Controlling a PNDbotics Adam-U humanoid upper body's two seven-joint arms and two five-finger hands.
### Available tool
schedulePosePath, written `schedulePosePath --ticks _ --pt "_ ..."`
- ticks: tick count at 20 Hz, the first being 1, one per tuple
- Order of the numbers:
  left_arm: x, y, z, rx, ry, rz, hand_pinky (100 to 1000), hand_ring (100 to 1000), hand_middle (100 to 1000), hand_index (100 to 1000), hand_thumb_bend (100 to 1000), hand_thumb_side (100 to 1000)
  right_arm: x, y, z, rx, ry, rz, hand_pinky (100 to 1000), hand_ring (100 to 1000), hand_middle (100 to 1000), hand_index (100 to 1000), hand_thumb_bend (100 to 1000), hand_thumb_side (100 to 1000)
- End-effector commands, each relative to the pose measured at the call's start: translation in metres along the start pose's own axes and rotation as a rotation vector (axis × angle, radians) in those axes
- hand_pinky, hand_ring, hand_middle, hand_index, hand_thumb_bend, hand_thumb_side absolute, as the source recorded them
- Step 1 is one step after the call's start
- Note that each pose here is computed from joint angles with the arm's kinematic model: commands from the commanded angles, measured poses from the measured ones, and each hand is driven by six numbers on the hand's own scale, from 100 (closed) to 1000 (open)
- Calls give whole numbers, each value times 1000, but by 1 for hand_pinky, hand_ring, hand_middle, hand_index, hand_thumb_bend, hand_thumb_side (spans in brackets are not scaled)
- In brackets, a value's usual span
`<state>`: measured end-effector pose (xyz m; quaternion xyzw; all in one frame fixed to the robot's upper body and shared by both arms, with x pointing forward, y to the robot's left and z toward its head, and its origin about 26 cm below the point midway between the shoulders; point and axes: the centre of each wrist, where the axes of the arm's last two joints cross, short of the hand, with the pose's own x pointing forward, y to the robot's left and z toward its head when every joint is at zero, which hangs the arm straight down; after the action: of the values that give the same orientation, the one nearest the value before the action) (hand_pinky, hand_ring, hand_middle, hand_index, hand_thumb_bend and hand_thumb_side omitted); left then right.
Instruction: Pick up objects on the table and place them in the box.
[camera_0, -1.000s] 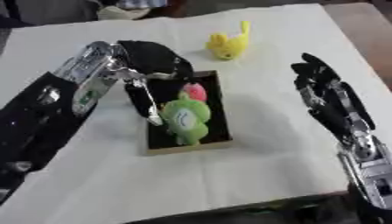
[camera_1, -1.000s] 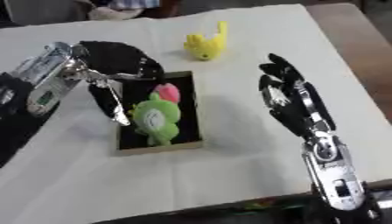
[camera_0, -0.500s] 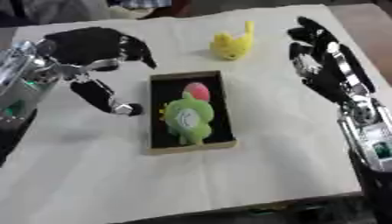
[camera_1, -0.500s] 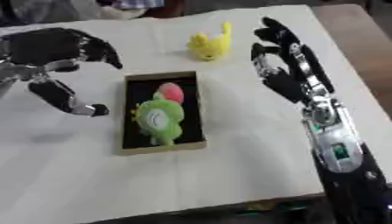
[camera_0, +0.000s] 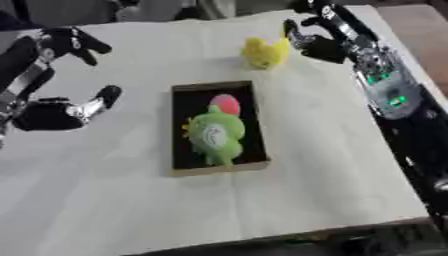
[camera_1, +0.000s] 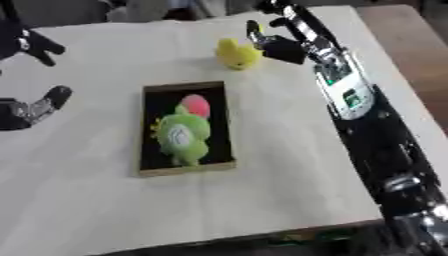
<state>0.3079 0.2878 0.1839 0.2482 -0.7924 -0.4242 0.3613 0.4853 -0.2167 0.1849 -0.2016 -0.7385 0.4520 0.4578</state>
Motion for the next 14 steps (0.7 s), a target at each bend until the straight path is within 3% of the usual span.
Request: schedulePosePath --ticks 1,7,14 --pt "3 4 8 69 15 22 716 618 671 797 316 658 -7 -2 -10 11 75 92 891 1000 941 998 100 512" --pt "2 -12 18 81 57 72 712 612 665 795 306 670 -11 9 -23 40 173 213 924 1000 965 1000 154 526" --pt "2 -23 20 78 65 116 709 606 659 793 297 683 -15 25 -26 82 257 253 954 1000 1000 1000 193 558"
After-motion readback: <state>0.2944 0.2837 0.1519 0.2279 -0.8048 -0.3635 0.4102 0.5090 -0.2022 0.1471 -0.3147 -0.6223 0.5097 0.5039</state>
